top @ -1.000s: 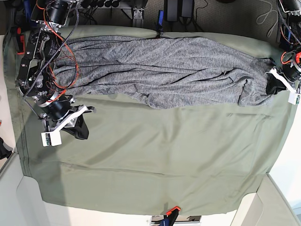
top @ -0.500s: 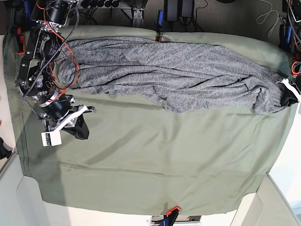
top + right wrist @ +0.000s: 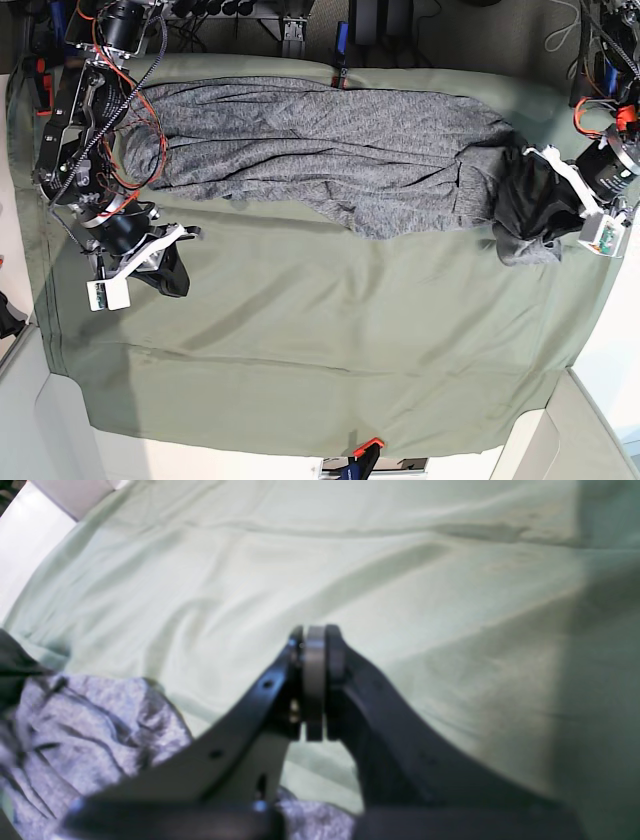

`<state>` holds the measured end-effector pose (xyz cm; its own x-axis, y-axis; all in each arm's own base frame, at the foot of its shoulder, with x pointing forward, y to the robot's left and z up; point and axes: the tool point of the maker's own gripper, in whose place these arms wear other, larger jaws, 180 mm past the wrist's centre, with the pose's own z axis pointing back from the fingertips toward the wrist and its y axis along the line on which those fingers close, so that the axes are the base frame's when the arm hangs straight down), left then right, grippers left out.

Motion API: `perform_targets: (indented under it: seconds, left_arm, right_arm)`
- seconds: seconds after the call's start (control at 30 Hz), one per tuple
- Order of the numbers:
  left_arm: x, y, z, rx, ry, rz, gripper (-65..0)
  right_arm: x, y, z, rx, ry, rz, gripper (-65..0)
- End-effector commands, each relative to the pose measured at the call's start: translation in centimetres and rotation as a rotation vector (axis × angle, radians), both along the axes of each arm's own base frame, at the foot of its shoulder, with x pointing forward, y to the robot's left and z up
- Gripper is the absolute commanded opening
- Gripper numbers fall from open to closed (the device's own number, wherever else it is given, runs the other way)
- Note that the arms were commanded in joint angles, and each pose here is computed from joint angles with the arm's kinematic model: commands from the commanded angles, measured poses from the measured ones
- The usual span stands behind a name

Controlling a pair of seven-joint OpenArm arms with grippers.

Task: Fold the T-shirt properly
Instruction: 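Fold the shirt end over toward the middle with the left gripper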

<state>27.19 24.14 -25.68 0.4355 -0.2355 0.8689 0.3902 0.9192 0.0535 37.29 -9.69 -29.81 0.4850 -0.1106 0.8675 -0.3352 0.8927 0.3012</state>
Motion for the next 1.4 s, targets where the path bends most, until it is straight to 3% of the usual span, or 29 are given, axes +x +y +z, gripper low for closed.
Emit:
perform_targets:
  seconds: [0.0,0.23,0.43,0.63,0.9,0.97,1.07,1.17,1.2,1.37]
  left_arm:
    - [0.3,-1.6,0.9,-0.016,-0.031,-0.053,-65.0]
    - [-1.9,-11.1,-4.7,-0.019,0.105,-0.303,-65.0]
    - [-2.9,-15.1,-6.4,-0.004,0.122,-0.375,-65.0]
    - [-2.6,-18.6,-5.7,-0.054,0.094,-0.446,-65.0]
    - [-2.7,-20.7,-5.4,-0.107,0.076,-0.448,-33.6]
    - [-2.9,-21.0,-5.2,-0.135,0.085,-0.454,-31.7]
    - [-4.1,-22.6,-3.9,-0.252,0.093,-0.531,-31.7]
    - [-4.3,-23.0,-2.9,-0.303,0.082,-0.55,-31.7]
    - [-4.2,-22.8,-2.6,-0.299,0.07,-0.552,-31.7]
    - [-2.3,-19.5,-1.0,-0.279,0.005,-0.461,-31.8]
  right_arm:
    - [0.7,0.2,2.0,0.025,-0.065,0.004,-65.0]
    - [0.7,0.2,2.0,0.024,-0.065,0.004,-65.0]
    - [0.7,0.2,2.0,0.025,-0.064,0.005,-65.0]
    - [0.4,0.6,1.7,0.044,-0.038,0.024,-65.0]
    - [0.0,1.3,1.9,0.062,-0.04,0.065,-65.0]
    - [0.0,1.4,2.4,0.094,-0.051,0.068,-65.0]
    - [-0.5,1.6,4.1,0.15,-0.104,0.088,-65.0]
    - [-1.1,0.7,5.6,0.141,-0.144,0.068,-65.0]
    - [-1.4,0.3,6.0,0.131,-0.157,0.057,-64.2]
    - [-2.6,-3.0,6.7,0.077,-0.171,-0.024,-44.3]
